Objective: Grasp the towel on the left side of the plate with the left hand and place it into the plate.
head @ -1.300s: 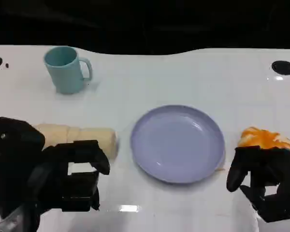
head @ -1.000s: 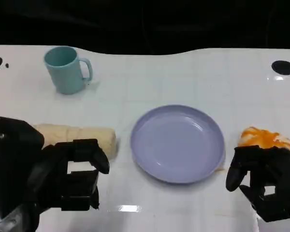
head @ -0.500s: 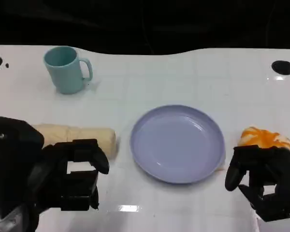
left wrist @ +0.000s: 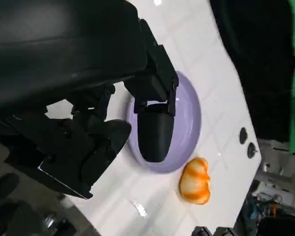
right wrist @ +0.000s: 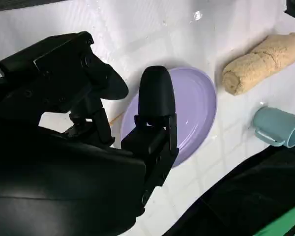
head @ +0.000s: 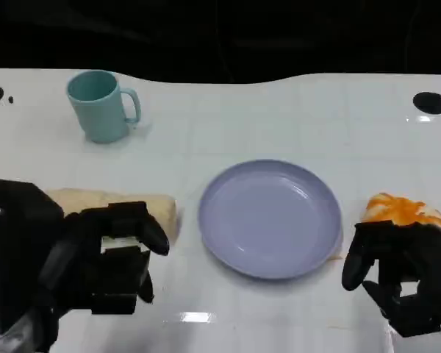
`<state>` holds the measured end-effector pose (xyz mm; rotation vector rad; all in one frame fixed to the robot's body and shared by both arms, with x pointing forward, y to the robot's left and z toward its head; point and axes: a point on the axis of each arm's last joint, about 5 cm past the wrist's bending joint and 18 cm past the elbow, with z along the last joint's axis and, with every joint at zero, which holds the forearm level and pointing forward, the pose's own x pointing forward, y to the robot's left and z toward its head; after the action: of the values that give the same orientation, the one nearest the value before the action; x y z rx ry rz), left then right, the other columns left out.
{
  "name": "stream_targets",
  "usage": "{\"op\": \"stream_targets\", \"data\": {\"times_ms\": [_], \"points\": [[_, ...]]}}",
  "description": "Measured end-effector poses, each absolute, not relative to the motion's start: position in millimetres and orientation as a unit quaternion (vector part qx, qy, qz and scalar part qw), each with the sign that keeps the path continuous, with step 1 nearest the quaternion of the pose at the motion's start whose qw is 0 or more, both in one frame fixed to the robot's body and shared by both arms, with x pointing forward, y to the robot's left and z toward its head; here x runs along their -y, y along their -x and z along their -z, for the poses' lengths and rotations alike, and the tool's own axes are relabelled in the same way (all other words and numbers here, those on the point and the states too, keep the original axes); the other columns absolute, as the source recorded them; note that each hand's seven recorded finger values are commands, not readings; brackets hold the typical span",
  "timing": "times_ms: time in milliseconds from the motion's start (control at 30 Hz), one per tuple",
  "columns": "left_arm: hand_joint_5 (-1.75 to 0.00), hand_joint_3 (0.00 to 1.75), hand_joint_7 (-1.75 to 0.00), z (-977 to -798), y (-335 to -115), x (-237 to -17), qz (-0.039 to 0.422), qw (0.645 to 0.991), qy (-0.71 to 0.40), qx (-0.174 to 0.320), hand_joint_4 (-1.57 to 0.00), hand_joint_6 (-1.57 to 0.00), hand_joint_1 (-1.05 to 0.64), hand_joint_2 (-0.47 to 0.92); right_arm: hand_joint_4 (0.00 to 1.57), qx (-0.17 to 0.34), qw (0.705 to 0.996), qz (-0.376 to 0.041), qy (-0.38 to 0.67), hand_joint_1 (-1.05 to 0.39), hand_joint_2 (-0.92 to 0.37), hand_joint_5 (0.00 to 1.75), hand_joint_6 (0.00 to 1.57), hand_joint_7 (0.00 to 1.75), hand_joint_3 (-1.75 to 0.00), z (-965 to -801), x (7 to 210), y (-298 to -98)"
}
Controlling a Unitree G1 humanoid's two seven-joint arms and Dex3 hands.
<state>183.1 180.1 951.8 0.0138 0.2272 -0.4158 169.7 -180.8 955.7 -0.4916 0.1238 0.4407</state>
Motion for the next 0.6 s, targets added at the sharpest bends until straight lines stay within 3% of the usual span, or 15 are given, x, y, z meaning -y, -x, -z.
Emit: {"op": "stream_targets", "data": {"times_ms": [100, 133, 233, 367, 600], "points": [[-1.27, 1.02, -0.78, -949.0, -183, -181, 0.197, 0.976, -0.024, -0.090, -0.52, -0.57, -0.09, 0.57, 0.72, -0.060, 0.944, -0.216, 0.241, 0.02, -0.56, 1.75, 0.68, 1.45, -1.08, -955.9, 181, -170], [-1.12, 0.87, -0.57, -948.2, -182, -181, 0.193, 0.977, -0.034, -0.085, -0.49, -0.57, -0.10, 0.62, 0.72, -0.059, 0.944, -0.216, 0.242, 0.02, -0.56, 1.75, 0.68, 1.45, -1.08, -956.1, 180, -170], [-0.85, 0.39, -0.20, -946.0, -181, -182, 0.183, 0.979, -0.079, -0.052, -0.44, -0.59, -0.19, 0.83, 0.73, -0.061, 0.944, -0.217, 0.243, 0.03, -0.56, 1.75, 0.69, 1.45, -1.07, -956.5, 179, -171], [-0.66, 0.12, -0.02, -943.1, -180, -184, 0.171, 0.975, -0.139, -0.012, -0.26, -0.44, -0.32, 0.92, 0.74, -0.055, 0.943, -0.221, 0.242, 0.01, -0.56, 1.75, 0.70, 1.45, -1.09, -956.3, 177, -171], [-0.53, 0.06, 0.00, -940.9, -179, -189, 0.142, 0.932, -0.326, 0.067, -0.03, -0.23, -0.47, 0.92, 0.75, -0.051, 0.944, -0.217, 0.244, 0.01, -0.55, 1.75, 0.70, 1.45, -1.10, -956.5, 175, -171]]}}
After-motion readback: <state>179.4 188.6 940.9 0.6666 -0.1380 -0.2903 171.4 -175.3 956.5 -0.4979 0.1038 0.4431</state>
